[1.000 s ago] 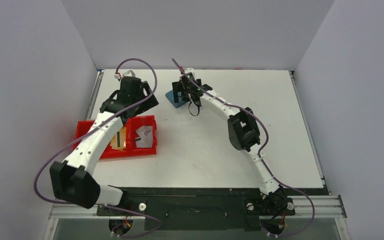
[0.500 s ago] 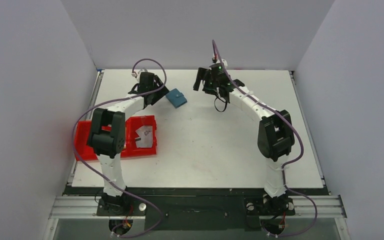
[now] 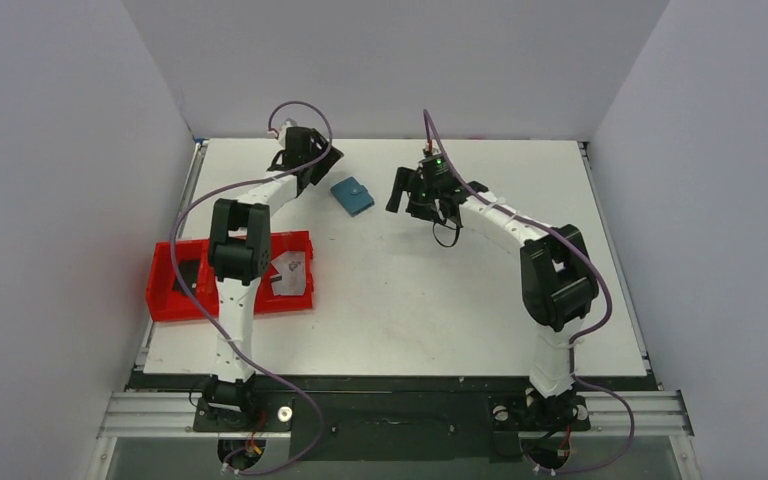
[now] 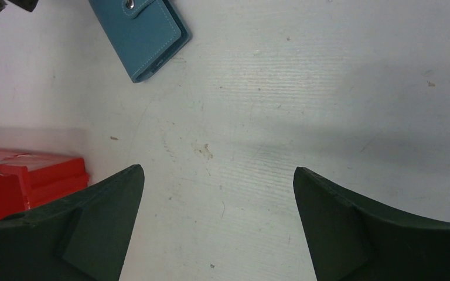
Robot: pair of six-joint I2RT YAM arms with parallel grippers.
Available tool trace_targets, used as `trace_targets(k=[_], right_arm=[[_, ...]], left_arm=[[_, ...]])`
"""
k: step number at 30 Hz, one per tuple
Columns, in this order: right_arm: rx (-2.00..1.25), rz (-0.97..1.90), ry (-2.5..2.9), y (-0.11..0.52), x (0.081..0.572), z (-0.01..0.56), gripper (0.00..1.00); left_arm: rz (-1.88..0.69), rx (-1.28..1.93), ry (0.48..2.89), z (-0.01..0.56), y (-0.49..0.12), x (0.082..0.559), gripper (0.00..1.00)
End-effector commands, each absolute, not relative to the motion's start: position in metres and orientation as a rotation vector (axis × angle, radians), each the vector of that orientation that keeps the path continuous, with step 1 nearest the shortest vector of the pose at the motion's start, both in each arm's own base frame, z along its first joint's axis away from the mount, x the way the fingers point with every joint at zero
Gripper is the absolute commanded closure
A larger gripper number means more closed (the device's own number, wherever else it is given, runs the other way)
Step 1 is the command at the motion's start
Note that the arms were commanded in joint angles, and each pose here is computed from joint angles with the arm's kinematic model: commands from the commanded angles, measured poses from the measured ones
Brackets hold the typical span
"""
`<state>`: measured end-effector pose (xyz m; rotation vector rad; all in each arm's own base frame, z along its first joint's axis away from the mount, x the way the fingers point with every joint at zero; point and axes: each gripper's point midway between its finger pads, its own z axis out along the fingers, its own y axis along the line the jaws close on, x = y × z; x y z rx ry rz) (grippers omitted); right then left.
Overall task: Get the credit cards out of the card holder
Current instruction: Move the card holder to the center of the board.
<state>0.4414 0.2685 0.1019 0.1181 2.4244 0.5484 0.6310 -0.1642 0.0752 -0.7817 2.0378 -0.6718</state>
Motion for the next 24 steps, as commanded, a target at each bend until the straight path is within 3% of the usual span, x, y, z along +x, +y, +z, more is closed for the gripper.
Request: trace_targets(k=[1, 16, 24], right_arm=[[0.122, 0.659, 2.277, 0.276, 0.448, 0.160, 0.06], [0.169, 0.648, 2.298, 0.257, 0.452, 0.152, 0.06], [0.220, 0.600, 2.329, 0.240, 0.451, 0.134, 0.07]], left_arm=[[-0.753, -0.864, 2.066, 0.070, -0.176, 0.646, 0.38], [-0.949, -0.907, 2.290, 0.029, -0.232, 0.604, 0.39], [-1.019, -0.706, 2.428, 0.033, -0.274, 0.574, 0.39]])
